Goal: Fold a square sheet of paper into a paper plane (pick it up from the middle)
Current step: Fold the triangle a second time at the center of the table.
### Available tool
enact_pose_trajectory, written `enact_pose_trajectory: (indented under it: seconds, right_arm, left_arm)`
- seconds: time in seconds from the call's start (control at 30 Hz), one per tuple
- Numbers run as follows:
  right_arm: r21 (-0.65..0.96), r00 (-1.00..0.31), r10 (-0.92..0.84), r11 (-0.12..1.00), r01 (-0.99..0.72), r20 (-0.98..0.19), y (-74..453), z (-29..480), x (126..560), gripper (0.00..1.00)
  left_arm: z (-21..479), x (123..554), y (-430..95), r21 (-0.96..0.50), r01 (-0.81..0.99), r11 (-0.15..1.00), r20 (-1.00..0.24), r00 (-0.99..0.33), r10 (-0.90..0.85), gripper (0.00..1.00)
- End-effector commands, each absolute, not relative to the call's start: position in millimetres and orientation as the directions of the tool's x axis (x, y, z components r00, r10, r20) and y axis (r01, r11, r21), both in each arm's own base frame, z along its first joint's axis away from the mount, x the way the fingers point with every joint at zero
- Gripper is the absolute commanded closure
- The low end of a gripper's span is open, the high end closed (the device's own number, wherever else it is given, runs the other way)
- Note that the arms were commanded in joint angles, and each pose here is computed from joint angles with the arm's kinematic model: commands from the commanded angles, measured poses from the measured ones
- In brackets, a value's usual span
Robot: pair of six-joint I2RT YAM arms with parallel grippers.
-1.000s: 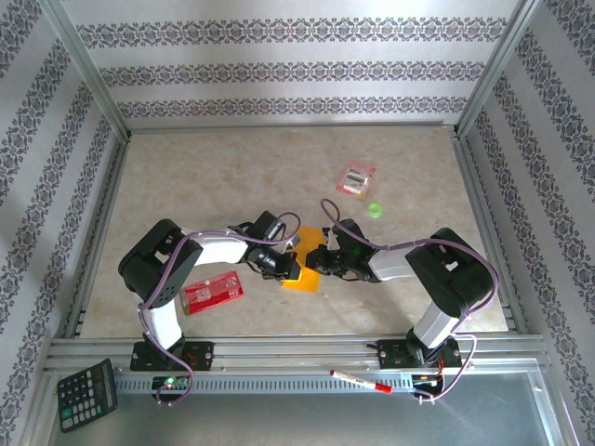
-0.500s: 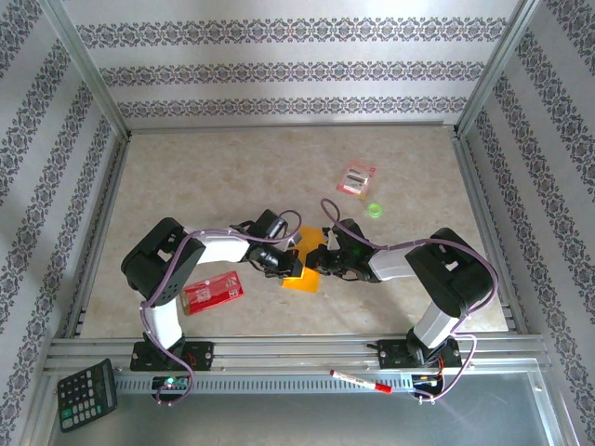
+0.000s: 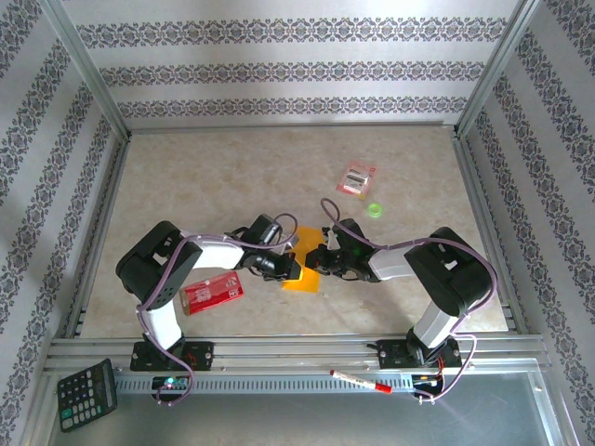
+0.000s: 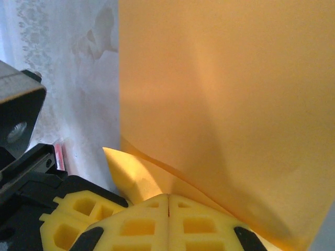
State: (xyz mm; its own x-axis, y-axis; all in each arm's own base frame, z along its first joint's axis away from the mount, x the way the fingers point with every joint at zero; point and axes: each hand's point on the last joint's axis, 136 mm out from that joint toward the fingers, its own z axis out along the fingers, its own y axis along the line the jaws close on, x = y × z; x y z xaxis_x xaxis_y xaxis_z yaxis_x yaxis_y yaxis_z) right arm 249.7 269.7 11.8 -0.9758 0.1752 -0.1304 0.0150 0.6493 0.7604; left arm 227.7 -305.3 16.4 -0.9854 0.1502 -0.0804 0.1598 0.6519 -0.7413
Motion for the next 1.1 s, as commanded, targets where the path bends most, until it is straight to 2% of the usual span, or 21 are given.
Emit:
enact_pose_trajectory:
  seconds: [0.0, 0.83, 1.07]
  right_arm:
    - [0.518, -0.973, 0.232, 0.83, 0.207, 0.017, 211.6, -63.4, 207.6, 1.0]
    - [0.504, -0.974, 0.223, 0.839, 0.205, 0.024, 211.2, -64.2, 206.2, 1.0]
    - [0.519, -0.982, 0.186, 0.838, 0.167, 0.016, 216.6, -59.3, 208.8, 1.0]
  left_arm:
    - [-14.1, 193.8, -274.4, -0.684, 0.021, 0.729, 0.093, -0.989, 0.116, 1.0]
    - [-13.0, 163.5, -235.5, -0.682, -0.061, 0.729, 0.14, -0.989, 0.048, 1.0]
    - [43.0, 191.6, -253.0, -0.772, 0.028, 0.635, -0.003, -0.999, 0.04, 0.99]
